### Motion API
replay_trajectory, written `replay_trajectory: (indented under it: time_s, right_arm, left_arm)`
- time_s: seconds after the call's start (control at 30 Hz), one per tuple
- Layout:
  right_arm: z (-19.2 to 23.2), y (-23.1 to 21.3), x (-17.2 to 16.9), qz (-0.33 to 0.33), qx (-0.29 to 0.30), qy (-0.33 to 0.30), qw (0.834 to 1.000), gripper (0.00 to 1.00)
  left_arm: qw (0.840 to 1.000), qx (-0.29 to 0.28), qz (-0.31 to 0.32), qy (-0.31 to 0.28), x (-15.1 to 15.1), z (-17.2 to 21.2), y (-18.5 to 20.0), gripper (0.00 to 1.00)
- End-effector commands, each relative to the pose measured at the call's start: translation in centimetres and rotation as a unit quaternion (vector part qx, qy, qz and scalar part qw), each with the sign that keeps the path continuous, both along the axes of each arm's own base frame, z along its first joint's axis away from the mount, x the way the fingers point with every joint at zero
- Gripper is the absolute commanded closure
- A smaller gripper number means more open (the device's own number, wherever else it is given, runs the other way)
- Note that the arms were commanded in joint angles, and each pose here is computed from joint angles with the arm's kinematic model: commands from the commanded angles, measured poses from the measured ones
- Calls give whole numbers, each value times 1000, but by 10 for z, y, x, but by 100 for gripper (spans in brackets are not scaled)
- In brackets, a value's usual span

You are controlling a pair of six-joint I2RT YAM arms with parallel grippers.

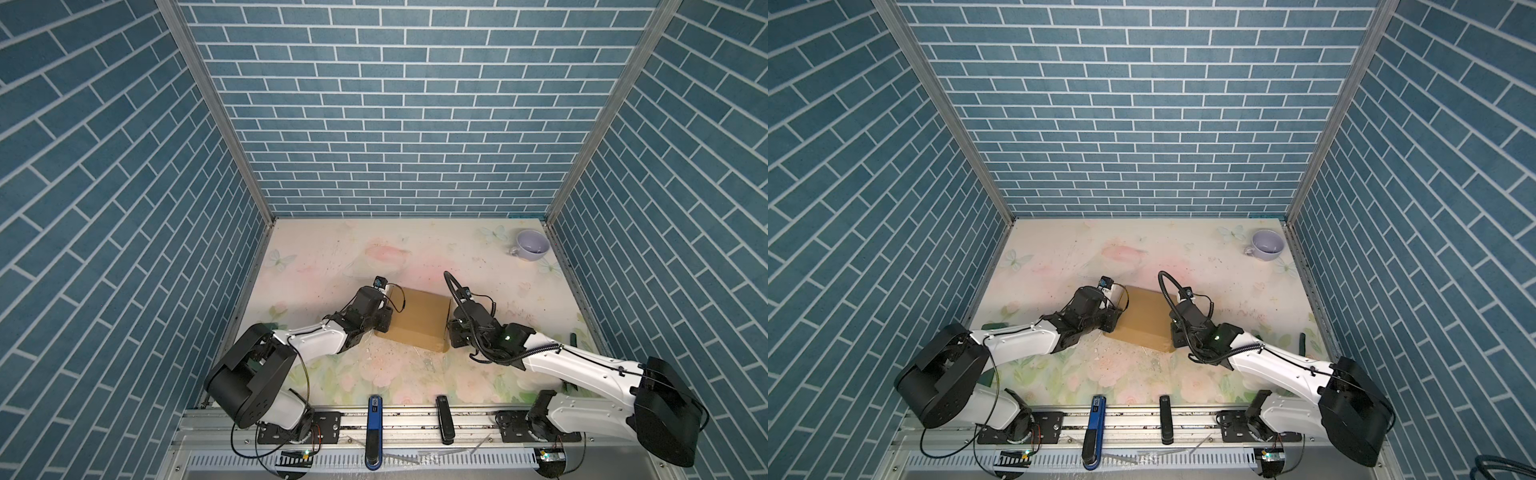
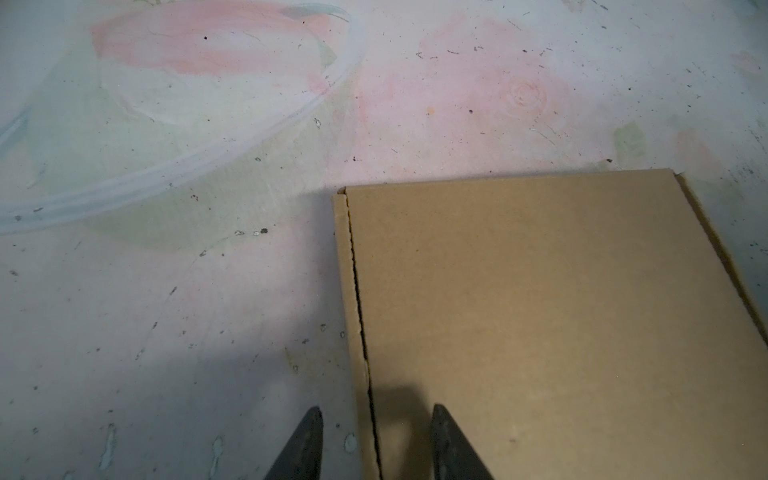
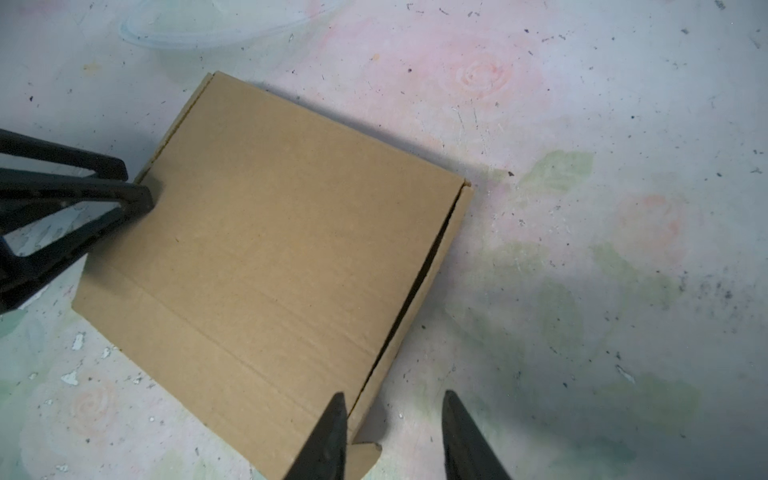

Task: Fold the paper box

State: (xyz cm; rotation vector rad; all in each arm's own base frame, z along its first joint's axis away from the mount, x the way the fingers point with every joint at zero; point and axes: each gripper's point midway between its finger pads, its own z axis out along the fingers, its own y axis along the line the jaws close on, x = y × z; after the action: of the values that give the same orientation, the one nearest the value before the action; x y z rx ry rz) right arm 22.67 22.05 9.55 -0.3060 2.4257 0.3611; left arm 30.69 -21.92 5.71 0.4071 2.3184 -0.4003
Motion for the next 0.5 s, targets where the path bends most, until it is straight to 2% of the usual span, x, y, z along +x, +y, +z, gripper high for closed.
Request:
replay_trajectory:
  time_s: [0.0,0.23,0.47]
  right_arm:
    - [-5,-2,-1,-20,24,18,999,61]
    - [-15,-1,6,-36,36,40,998,59]
    - [-14,1,15,-45,58,52,996,58]
  left_arm:
    - [1000,14,5,11,-4,-14,8,57]
    - [999,18,12,26,-10,-26,12,58]
    - [1000,-4,24,7,-5,12,10,56]
